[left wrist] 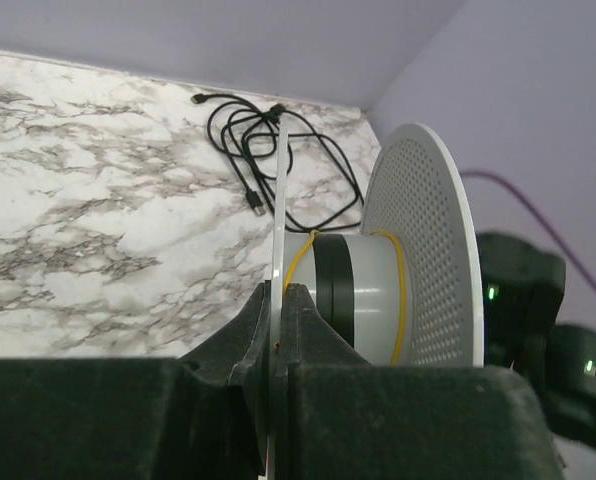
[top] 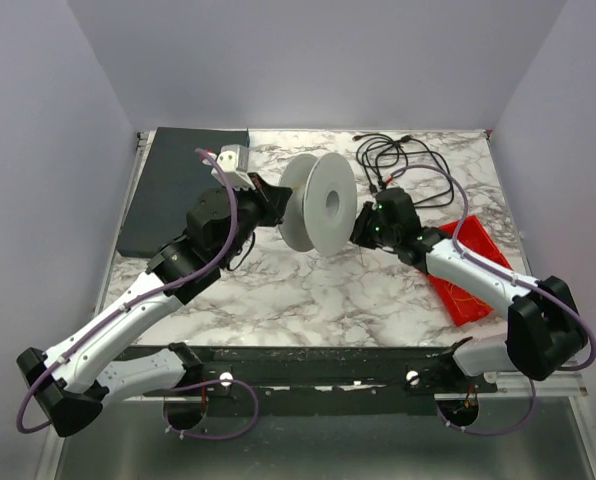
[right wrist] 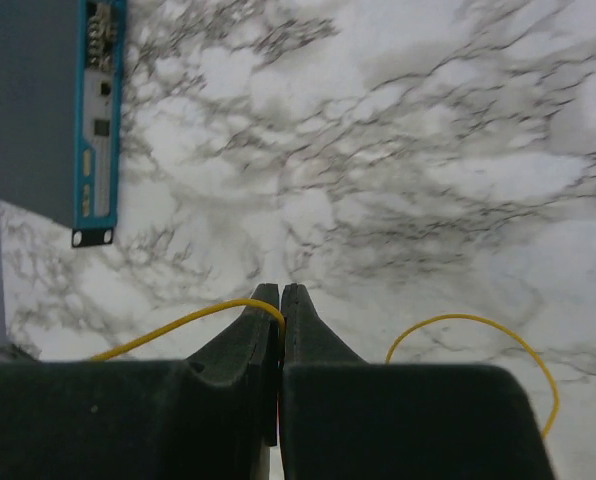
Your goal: Wrap the cables
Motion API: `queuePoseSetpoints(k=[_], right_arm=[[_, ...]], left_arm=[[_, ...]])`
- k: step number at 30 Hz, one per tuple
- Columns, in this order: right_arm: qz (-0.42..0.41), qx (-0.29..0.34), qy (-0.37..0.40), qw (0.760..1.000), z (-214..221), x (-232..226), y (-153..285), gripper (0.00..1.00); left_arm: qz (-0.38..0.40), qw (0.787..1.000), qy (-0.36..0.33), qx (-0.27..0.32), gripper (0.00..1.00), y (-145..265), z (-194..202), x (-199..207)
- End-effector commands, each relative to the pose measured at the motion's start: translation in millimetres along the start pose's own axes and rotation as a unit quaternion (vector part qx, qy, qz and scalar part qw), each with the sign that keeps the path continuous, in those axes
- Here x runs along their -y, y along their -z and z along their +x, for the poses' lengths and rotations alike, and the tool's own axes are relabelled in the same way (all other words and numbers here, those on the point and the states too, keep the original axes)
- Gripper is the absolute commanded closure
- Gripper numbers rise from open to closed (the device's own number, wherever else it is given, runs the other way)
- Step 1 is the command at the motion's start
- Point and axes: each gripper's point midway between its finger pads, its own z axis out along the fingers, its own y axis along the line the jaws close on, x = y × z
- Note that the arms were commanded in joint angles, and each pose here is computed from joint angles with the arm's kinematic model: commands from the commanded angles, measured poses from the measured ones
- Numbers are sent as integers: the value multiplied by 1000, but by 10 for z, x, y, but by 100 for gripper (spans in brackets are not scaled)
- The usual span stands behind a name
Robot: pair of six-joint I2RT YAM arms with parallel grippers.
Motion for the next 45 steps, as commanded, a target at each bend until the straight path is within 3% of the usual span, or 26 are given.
queuePoseSetpoints(k=[1, 16, 19, 24, 36, 45], right_arm=[[-79, 32, -14, 996, 71, -444, 99, 99], [-136, 6, -29, 990, 473, -550, 131, 99], [-145, 2, -22, 989, 544, -591, 163, 94], [-141, -6, 4, 990, 554, -668, 186, 93], [-58, 7, 111, 992, 17, -847, 385, 93], [17, 53, 165, 985, -262, -647, 351, 91]], left_arm=[[2, 990, 98, 105, 100, -172, -606, 237], [-172, 976, 61, 123, 100, -703, -410, -311], [-188, 975, 35, 116, 100, -820, -360, -348], [-189, 978, -8, 87, 100, -991, -160, -355], [-174, 968, -181, 26, 100, -1104, 391, -164], [-85, 974, -212, -10, 100, -963, 609, -3]])
